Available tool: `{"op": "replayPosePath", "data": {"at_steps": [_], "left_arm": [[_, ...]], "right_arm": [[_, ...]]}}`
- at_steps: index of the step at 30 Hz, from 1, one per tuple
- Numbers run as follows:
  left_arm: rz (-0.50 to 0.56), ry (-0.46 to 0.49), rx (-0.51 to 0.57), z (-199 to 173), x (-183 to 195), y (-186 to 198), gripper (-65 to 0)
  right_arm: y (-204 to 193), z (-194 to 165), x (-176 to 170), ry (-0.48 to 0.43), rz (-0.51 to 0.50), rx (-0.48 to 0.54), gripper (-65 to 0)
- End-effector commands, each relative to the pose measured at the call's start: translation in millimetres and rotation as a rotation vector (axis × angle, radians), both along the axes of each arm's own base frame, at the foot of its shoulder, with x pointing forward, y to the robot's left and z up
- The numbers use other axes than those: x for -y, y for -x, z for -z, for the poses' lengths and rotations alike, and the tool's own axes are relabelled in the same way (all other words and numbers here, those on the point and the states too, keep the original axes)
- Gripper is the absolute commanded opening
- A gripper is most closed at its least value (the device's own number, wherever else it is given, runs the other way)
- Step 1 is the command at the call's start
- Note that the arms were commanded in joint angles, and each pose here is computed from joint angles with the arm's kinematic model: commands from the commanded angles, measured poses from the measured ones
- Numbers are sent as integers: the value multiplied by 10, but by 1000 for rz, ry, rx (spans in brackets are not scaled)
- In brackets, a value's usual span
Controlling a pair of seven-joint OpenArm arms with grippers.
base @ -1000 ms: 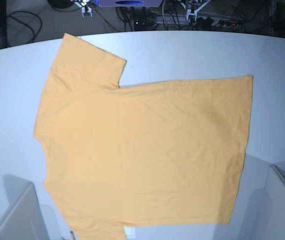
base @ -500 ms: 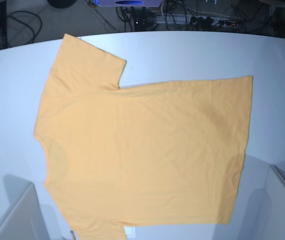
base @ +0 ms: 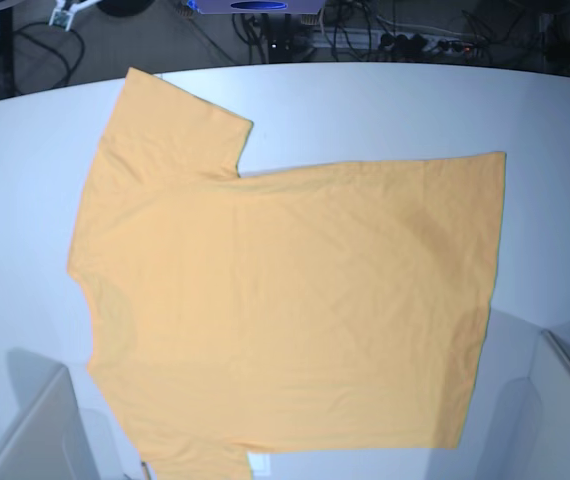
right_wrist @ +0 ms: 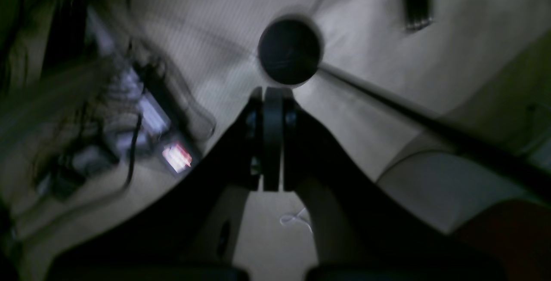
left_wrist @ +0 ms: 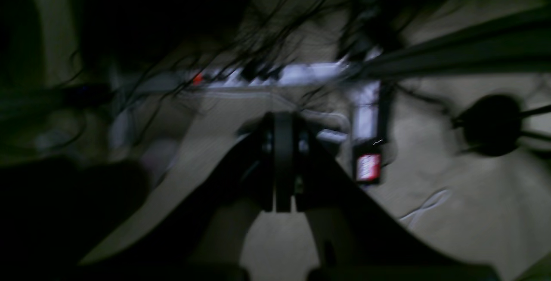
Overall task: Fold the T-shirt properly
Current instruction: 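Move both grippers toward the shoulder corners of the orange T-shirt, then grasp the shirt's shoulder corners with the left and right grippers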
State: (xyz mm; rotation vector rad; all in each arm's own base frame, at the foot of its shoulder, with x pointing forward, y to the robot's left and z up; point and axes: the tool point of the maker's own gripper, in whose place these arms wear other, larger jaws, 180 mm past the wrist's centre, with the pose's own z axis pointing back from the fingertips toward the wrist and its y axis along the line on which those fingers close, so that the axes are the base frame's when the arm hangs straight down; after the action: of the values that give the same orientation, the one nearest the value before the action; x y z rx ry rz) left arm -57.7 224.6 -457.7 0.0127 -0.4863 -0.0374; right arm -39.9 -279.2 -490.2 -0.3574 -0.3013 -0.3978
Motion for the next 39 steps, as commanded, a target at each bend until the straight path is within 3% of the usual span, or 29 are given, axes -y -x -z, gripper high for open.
{"op": "replayPosePath", "data": {"at_steps": [1, 5, 12, 15, 22, 26, 28, 29, 33, 35, 39], "left_arm": [[25, 21, 27, -131, 66, -31, -650], [30, 28, 116, -462, 103, -286, -650], [-64, -127, 287, -963, -417, -713, -650], [-83, -160, 377, -1129, -500, -980, -650], [-80, -116, 450, -1215, -574, -1309, -650], [-188, -52, 499, -1317, -748, -1459, -650], [-244, -37, 530, -1382, -844, -1515, -548], [-268, -33, 543, -1406, -882, -1529, -476], [-351, 13, 555, -1402, -901, -1501, -257], [-387, 48, 579, -1415, -902, -1565, -209], [-469, 101, 591, -1332, -1003, -1602, -209]], "right_arm": [[-44, -160, 108, 41, 3, 29, -650], [-454, -636, 318, 131, 3, 145, -650], [-1195, -1178, 378, 210, -31, 372, -650], [-1452, -1178, 161, 91, 9, 480, -650], [-1866, -1133, -299, -357, 192, 629, -650], [-2124, -1255, -441, -519, 231, 718, -386], [-2233, -1260, -451, -568, 249, 737, -282], [-2261, -1217, -430, -583, 266, 731, -264], [-2325, -1064, -290, -623, 309, 684, -266], [-2332, -948, -235, -643, 332, 655, -266], [-2260, -676, -148, -661, 363, 580, -266]]}}
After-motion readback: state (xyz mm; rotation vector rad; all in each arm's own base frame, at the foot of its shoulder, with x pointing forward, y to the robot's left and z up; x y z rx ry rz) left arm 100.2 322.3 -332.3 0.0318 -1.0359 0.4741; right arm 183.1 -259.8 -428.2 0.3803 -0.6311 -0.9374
